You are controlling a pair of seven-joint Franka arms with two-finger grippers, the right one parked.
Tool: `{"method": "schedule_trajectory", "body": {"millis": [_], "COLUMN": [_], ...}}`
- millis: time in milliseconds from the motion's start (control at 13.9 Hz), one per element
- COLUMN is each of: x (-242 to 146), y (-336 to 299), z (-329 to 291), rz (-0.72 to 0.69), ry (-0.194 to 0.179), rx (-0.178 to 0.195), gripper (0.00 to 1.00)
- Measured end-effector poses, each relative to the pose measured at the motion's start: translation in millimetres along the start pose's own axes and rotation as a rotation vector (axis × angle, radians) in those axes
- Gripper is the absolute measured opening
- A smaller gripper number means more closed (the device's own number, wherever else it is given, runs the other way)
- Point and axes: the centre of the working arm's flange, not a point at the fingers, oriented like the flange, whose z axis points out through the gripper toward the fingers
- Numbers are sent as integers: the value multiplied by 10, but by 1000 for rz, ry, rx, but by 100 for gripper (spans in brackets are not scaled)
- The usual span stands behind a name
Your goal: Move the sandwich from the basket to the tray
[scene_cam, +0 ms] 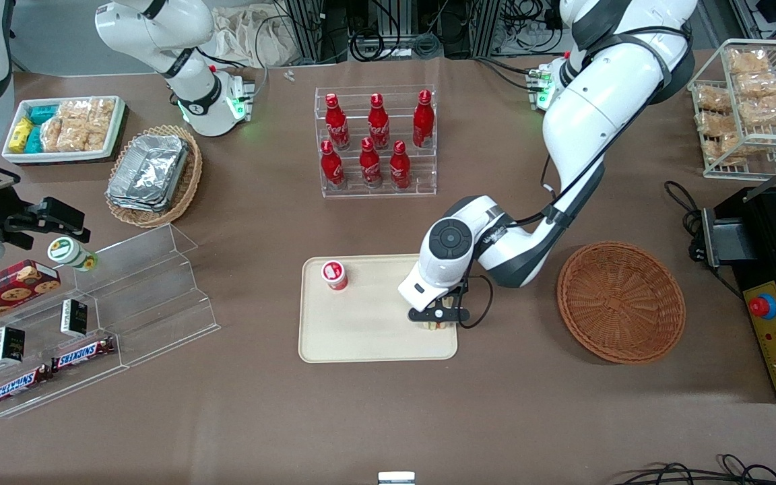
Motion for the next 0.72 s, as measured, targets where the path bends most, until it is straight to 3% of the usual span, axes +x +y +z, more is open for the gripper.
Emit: {"method": "schedule_trajectory", "body": {"millis": [144, 288, 432, 720], "x": [-29, -91, -127, -135], "y": [-59, -123, -265, -705], "z": [-79, -365, -810, -1587], "rz": [-19, 12, 50, 79], "ry": [-66, -158, -213, -230], "rx": [33, 57, 78, 157], "gripper": [81, 99, 100, 100]}}
